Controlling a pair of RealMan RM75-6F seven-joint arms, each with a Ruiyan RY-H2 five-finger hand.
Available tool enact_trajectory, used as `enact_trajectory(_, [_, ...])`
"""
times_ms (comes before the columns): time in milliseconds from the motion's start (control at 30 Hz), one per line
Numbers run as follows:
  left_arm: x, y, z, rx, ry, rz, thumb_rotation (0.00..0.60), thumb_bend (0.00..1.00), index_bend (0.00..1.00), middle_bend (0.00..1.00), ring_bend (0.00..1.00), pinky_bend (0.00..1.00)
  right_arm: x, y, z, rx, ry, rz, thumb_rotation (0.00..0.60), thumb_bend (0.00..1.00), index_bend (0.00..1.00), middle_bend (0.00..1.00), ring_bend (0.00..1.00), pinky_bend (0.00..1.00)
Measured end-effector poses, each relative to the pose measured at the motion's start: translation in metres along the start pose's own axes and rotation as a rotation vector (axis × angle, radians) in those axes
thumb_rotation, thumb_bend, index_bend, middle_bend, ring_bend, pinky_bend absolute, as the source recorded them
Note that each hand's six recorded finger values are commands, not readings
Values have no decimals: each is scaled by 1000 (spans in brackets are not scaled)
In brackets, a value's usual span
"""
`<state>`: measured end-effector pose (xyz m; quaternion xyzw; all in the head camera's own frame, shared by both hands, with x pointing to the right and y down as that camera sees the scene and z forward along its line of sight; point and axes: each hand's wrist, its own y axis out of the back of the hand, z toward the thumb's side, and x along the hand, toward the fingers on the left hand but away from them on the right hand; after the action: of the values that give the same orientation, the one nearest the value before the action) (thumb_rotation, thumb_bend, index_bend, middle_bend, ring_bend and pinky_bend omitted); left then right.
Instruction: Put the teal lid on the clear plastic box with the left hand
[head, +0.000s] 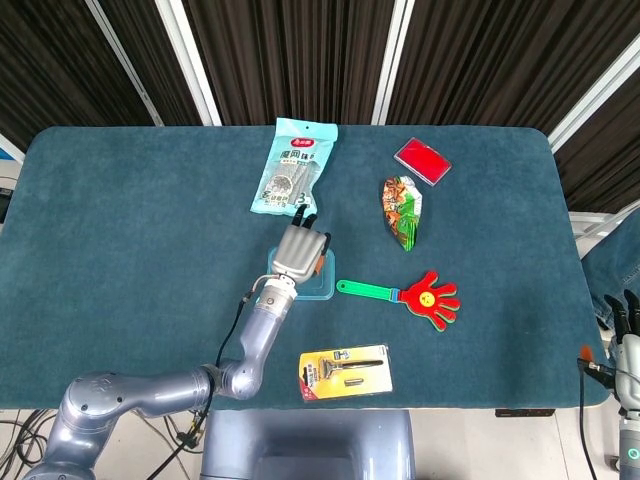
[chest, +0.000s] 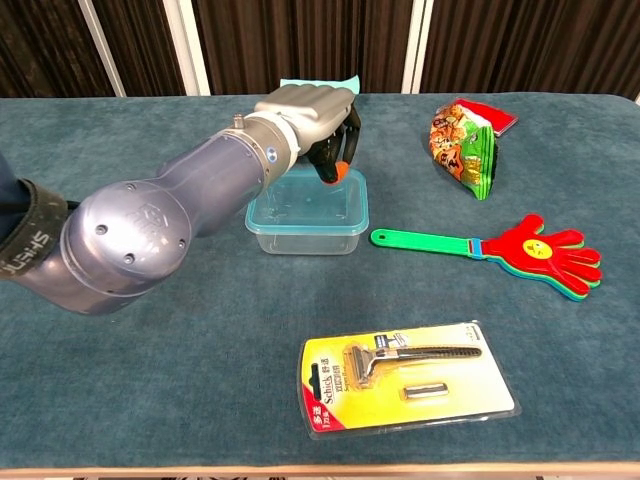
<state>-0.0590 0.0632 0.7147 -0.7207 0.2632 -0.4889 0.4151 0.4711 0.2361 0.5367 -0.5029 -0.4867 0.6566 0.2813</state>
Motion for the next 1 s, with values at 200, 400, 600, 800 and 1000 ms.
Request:
enact_trajectory(200, [6, -5, -1, 10, 4, -7, 600, 484, 650, 586, 155, 33, 0, 1, -1, -2, -6, 0, 600, 407, 142, 29, 27, 0])
enact_trajectory(400, [10, -12, -1, 26, 7, -17, 600, 485, 650, 586, 155, 33, 0, 1, -1, -4, -7, -1, 600, 407, 143, 29, 27, 0])
enact_trajectory(600, [12, -21, -1, 49, 6, -33, 600, 484, 650, 585, 154, 33, 1, 1, -2, -5, -9, -1, 600, 407, 142, 29, 27, 0])
enact_trajectory(800, [14, -28, 0, 59, 7, -41, 600, 484, 650, 585, 155, 33, -4, 6, 5, -11, -5, -6, 600, 407, 142, 29, 27, 0])
enact_trajectory(1000, [15, -34, 1, 59, 8, -49, 600, 485, 650, 584, 155, 33, -1, 4, 0, -7, -11, 0, 600, 407, 142, 29, 27, 0])
